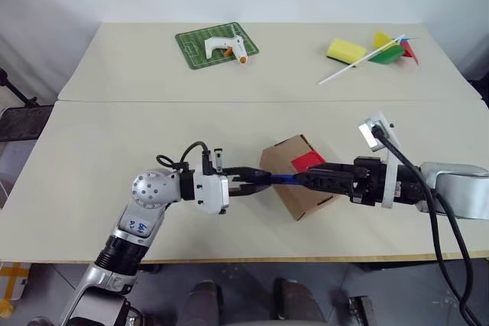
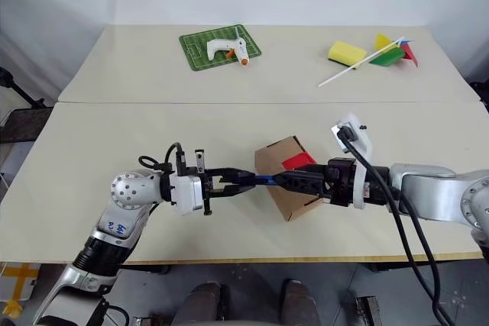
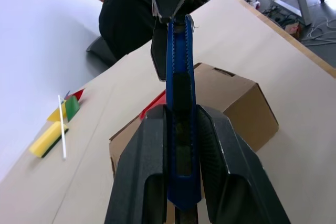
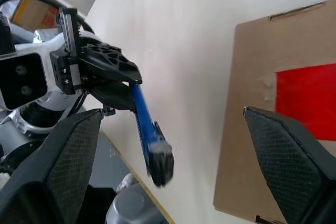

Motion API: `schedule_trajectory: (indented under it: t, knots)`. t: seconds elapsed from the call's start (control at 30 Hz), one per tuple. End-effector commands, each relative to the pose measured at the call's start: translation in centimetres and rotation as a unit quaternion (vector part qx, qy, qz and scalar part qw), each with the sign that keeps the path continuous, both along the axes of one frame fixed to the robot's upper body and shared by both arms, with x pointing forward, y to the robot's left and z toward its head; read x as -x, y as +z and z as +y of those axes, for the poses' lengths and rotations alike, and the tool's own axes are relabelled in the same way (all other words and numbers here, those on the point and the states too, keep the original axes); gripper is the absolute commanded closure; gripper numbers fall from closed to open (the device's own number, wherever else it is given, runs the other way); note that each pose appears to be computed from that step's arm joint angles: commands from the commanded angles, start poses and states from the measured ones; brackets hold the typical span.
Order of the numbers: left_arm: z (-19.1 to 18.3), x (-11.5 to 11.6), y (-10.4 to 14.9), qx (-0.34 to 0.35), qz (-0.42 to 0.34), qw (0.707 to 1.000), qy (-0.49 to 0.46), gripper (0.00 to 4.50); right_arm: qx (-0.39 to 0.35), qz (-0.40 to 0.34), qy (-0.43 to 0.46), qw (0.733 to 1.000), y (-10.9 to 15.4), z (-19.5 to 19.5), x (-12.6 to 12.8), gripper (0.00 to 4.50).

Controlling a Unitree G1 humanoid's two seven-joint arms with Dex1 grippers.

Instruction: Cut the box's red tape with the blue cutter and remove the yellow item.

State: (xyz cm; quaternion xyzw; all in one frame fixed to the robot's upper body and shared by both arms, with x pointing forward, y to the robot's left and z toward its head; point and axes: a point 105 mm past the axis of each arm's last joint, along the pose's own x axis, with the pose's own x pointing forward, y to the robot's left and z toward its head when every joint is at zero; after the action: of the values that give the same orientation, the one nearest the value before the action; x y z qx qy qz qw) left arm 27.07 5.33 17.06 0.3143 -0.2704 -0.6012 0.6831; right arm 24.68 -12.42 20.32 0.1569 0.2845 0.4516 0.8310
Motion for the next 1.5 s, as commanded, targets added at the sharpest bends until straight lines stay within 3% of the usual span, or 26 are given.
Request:
schedule_trajectory:
  t: [0.03,0.17,0.27,0.67,0.8,0.93,1.03,1.13,1.3,1.37,1.5]
  knots:
    - [-0.5,0.6,0.3,0.012,-0.007,1.000,-0.004,4.04,-0.003,0.000,0.017,1.000,0.5,0.3,0.2,0.03]
    - [-0.7,0.4,0.3,0.015,-0.010,1.000,0.001,4.04,-0.003,0.002,0.021,1.000,0.5,0.4,0.1,0.03]
    - [-0.8,0.0,0.7,0.020,-0.020,1.000,0.006,4.04,-0.008,0.002,0.016,1.000,0.5,0.6,-0.2,0.58]
    - [-0.9,0.0,0.6,0.021,-0.020,1.000,0.007,4.04,-0.024,-0.009,-0.001,1.000,0.7,1.2,-1.0,4.36]
    - [-0.9,-0.1,0.5,0.023,-0.012,1.000,0.006,4.04,-0.025,-0.006,0.005,1.000,0.6,1.2,-0.8,4.34]
    - [0.0,-0.6,1.2,0.059,0.050,0.997,0.032,2.76,-0.017,-0.014,0.004,1.000,0.7,0.7,-0.8,4.34]
    - [4.3,-2.7,1.6,0.120,0.185,0.968,0.118,1.87,-0.006,-0.042,0.013,0.999,1.9,-0.5,-0.3,4.34]
    - [8.9,-3.3,1.3,0.145,0.289,0.933,0.161,1.86,-0.002,-0.062,0.020,0.998,2.8,-1.7,0.3,4.34]
    - [14.3,-5.0,1.1,0.138,0.342,0.904,0.218,1.86,0.006,-0.117,-0.017,0.993,4.8,-4.3,0.5,4.34]
    - [12.8,-5.1,0.4,0.109,0.382,0.898,0.187,2.26,0.056,-0.158,-0.060,0.984,5.3,-6.5,0.0,4.34]
    - [9.7,-6.2,-0.4,0.084,0.377,0.906,0.173,3.41,0.139,-0.216,-0.111,0.960,5.8,-9.6,-1.0,4.34]
